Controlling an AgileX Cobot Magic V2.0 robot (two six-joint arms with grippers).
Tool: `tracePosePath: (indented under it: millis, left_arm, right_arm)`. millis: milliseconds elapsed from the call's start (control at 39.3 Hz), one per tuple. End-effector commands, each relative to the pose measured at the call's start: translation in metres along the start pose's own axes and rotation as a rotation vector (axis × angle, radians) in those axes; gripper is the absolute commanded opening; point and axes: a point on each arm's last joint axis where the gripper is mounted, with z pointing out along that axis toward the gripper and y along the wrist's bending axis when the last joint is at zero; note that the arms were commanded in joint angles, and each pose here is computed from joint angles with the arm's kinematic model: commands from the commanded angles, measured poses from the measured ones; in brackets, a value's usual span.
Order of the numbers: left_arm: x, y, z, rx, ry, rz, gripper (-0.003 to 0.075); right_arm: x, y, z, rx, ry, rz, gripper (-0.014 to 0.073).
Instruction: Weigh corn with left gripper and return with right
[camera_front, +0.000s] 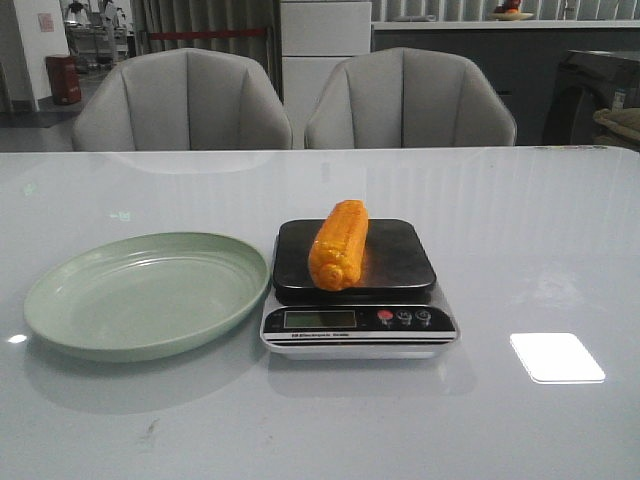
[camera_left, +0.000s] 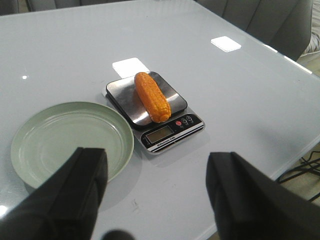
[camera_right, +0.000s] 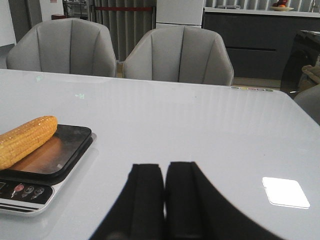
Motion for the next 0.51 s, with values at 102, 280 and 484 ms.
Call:
tracePosePath:
  millis: [102,280,484]
  left_arm:
    - [0.018,0.000,-0.036,0.026,-0.177,0.056,0.0306]
    - [0.041,0.004,-0.057,0.017,-0.301,0.113,0.0108]
    - [0.042,0.005,-0.055,0.005,-0.294,0.121,0.0114]
  right_arm:
    - [-0.005,0.000,-0.001,0.003,-0.086,-0.013,0.0167]
    - [-0.006,0.000,-0.001,0.002,-0.097,-0.013,0.0167]
    - [-0.017,0.001,-0.003,-0.005,-0.223,-0.010,0.0167]
